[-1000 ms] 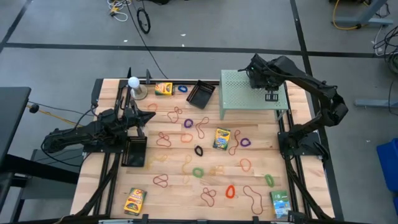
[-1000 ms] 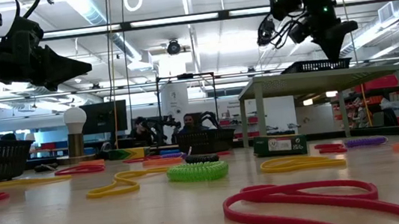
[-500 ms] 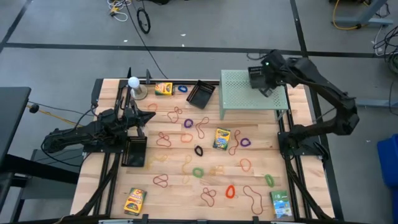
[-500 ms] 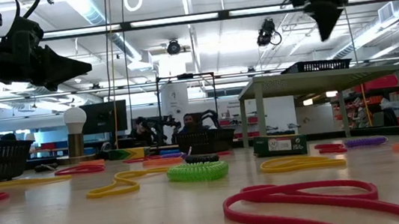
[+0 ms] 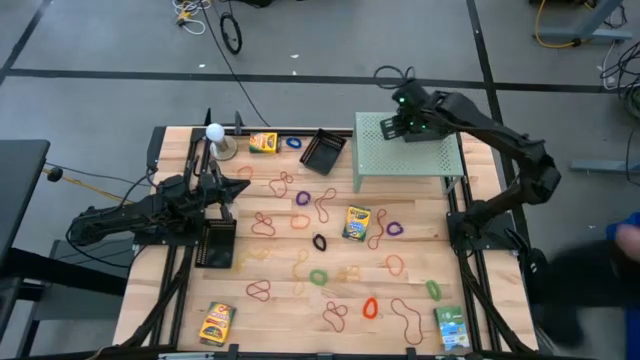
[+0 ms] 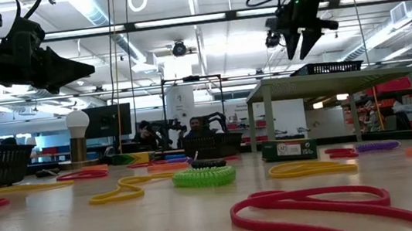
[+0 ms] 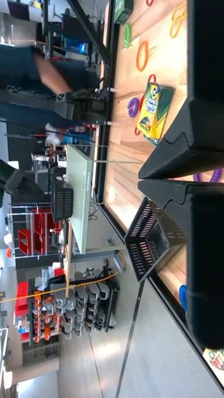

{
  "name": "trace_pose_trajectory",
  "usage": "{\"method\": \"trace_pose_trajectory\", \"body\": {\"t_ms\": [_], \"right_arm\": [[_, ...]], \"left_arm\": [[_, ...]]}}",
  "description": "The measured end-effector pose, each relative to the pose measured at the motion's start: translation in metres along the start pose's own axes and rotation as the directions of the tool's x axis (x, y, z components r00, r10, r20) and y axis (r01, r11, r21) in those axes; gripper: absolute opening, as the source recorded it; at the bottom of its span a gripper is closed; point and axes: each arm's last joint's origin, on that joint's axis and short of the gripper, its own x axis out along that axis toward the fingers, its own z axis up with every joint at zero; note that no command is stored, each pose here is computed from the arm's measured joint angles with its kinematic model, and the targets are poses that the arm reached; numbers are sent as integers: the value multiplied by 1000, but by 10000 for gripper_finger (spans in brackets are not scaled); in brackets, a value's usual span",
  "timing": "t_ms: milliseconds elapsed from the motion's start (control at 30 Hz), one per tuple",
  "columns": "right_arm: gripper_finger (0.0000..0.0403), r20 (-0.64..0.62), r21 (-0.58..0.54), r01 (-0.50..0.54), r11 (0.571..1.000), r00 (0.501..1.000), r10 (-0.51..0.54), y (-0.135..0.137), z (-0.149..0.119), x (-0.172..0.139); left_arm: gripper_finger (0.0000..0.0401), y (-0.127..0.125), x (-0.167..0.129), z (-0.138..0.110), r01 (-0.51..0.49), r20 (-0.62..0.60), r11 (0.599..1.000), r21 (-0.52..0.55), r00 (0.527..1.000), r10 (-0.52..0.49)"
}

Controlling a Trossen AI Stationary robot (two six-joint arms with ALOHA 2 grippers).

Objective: Pick & Place Office Desk Supplies
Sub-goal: Put the right black bin on the shelf

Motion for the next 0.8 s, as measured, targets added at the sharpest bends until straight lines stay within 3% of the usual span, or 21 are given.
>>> {"method": "trace_pose_trajectory", "body": {"t_ms": [400, 800], "right_arm": [[166, -48, 34, 108, 994, 993, -107, 5, 4, 31], [47, -39, 66, 128, 990, 991, -126, 3, 6, 33]], "left_arm": [[20, 0, 0, 0, 0, 0, 1000, 0, 1000, 0], [20, 0, 0, 0, 0, 0, 1000, 0, 1000, 0]]}}
